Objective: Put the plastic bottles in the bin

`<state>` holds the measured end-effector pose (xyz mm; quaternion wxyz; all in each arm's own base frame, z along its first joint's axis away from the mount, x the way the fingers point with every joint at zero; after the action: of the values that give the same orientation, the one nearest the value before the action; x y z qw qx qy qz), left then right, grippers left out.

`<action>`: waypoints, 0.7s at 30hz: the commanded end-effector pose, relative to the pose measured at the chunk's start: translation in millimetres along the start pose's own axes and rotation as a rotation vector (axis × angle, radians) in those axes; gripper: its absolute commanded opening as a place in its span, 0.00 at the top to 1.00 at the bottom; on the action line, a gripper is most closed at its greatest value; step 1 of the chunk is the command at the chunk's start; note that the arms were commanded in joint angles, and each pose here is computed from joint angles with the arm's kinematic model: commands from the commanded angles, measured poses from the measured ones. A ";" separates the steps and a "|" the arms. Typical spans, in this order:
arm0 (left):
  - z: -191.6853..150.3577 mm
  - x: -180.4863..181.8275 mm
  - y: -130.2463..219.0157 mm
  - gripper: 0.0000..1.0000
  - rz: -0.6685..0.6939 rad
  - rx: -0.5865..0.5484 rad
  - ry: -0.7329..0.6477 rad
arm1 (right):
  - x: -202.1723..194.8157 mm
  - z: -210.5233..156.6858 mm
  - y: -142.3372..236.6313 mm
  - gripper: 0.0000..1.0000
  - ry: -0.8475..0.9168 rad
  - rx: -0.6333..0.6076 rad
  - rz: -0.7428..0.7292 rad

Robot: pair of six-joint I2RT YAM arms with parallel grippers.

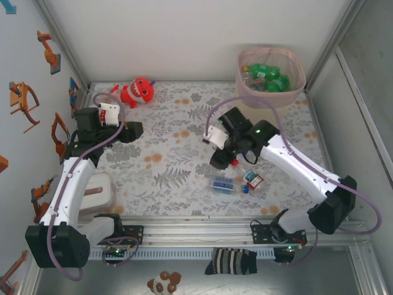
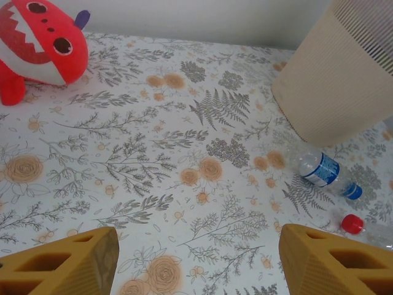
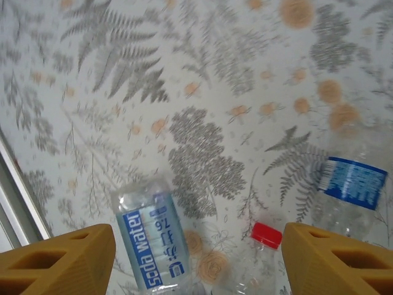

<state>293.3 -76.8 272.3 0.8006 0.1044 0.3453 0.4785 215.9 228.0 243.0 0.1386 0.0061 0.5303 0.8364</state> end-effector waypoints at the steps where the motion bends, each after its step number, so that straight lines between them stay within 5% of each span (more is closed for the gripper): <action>1: 1.6 -0.6 -1.1 0.31 -0.021 -0.006 0.009 | 12.6 -14.7 -27.0 0.28 0.160 0.176 0.004; 21: 0.3 0.9 -2.8 0.31 -0.017 -0.002 0.013 | 57.0 -27.9 -126.9 0.13 0.334 0.556 0.090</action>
<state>294.6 -76.9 271.3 0.7995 0.1041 0.3477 0.4786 183.0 267.2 109.8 -0.0028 -0.0650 0.7389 0.6707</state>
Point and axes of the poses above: each hand's point on the last joint's axis, 136 mm out from that joint toward the fingers, its own y axis back along the fingers, its own x axis along the line the jaws close on, z = x × y, the point moved 5 cm from there along y, back along the fingers, and after that the axes turned 9 degrees about y, right-handed, at the moved point
